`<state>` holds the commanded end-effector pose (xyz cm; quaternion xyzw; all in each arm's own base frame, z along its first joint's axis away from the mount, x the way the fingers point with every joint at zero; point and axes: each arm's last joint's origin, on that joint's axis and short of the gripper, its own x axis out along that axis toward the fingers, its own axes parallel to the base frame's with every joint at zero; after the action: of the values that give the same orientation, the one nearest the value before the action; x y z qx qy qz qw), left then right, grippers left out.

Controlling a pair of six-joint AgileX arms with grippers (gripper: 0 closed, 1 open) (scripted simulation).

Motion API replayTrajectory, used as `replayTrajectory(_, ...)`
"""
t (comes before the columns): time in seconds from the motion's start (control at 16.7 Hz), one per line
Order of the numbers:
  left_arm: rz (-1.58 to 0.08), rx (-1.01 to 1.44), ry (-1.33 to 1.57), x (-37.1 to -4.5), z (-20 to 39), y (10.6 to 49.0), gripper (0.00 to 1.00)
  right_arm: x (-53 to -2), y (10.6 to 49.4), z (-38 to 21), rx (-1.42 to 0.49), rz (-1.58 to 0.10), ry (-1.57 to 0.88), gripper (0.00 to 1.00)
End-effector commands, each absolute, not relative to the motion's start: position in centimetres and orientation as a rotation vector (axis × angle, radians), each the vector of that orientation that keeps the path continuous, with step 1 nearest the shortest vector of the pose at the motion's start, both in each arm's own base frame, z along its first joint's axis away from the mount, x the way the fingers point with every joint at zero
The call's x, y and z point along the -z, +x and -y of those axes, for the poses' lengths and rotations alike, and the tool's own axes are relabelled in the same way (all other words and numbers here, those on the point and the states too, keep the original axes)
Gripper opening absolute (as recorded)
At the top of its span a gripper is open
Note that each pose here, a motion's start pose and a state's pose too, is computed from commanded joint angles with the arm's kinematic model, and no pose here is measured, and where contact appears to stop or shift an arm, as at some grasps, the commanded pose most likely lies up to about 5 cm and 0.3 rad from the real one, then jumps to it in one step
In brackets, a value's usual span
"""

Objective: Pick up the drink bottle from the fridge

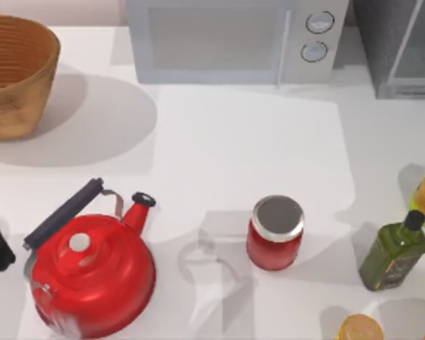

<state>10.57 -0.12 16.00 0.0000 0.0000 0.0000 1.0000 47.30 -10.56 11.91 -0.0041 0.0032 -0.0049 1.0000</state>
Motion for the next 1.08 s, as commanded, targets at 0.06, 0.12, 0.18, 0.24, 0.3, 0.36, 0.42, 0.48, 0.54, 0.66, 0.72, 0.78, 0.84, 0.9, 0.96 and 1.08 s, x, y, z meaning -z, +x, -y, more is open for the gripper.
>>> replayTrajectory(0.06, 0.000, 0.000, 0.000, -16.00, 0.12, 10.57, 1.00, -11.91, 47.30, 10.56, 0.010, -0.006, -0.008, 0.92)
replayTrajectory(0.12, 0.000, 0.000, 0.000, -16.00, 0.12, 10.57, 1.00, -11.91, 47.30, 10.56, 0.010, -0.006, -0.008, 0.85)
replayTrajectory(0.18, 0.000, 0.000, 0.000, -16.00, 0.12, 10.57, 1.00, -11.91, 47.30, 10.56, 0.010, -0.006, -0.008, 0.77)
replayTrajectory(0.24, 0.000, 0.000, 0.000, -16.00, 0.12, 10.57, 1.00, -11.91, 47.30, 10.56, 0.010, -0.006, -0.008, 0.70)
replayTrajectory(0.3, 0.000, 0.000, 0.000, -16.00, 0.12, 10.57, 1.00, -11.91, 47.30, 10.56, 0.010, -0.006, -0.008, 0.62)
replayTrajectory(0.36, 0.000, 0.000, 0.000, -16.00, 0.12, 10.57, 1.00, -11.91, 47.30, 10.56, 0.010, -0.006, -0.008, 0.55)
replayTrajectory(0.42, 0.000, 0.000, 0.000, -16.00, 0.12, 10.57, 1.00, -11.91, 47.30, 10.56, 0.010, -0.006, -0.008, 0.47)
replayTrajectory(0.48, 0.000, 0.000, 0.000, -16.00, 0.12, 10.57, 1.00, -11.91, 47.30, 10.56, 0.010, -0.006, -0.008, 0.40)
replayTrajectory(0.54, 0.000, 0.000, 0.000, -16.00, 0.12, 10.57, 1.00, -11.91, 47.30, 10.56, 0.010, -0.006, -0.008, 0.32)
replayTrajectory(0.66, 0.000, 0.000, 0.000, -16.00, 0.12, 10.57, 1.00, -11.91, 47.30, 10.56, 0.010, -0.006, -0.008, 0.17)
replayTrajectory(0.72, 0.000, 0.000, 0.000, -16.00, 0.12, 10.57, 1.00, -11.91, 47.30, 10.56, 0.010, -0.006, -0.008, 0.10)
replayTrajectory(0.78, 0.000, 0.000, 0.000, -16.00, 0.12, 10.57, 1.00, -11.91, 47.30, 10.56, 0.010, -0.006, -0.008, 0.02)
replayTrajectory(0.84, 0.000, 0.000, 0.000, -16.00, 0.12, 10.57, 1.00, -11.91, 47.30, 10.56, 0.010, -0.006, -0.008, 0.00)
replayTrajectory(0.9, 0.000, 0.000, 0.000, -16.00, 0.12, 10.57, 1.00, -11.91, 47.30, 10.56, 0.010, -0.006, -0.008, 0.00)
replayTrajectory(0.96, 0.000, 0.000, 0.000, -16.00, 0.12, 10.57, 1.00, -11.91, 47.30, 10.56, 0.010, -0.006, -0.008, 0.00)
replayTrajectory(1.08, 0.000, 0.000, 0.000, -16.00, 0.12, 10.57, 1.00, -11.91, 47.30, 10.56, 0.010, -0.006, -0.008, 0.00)
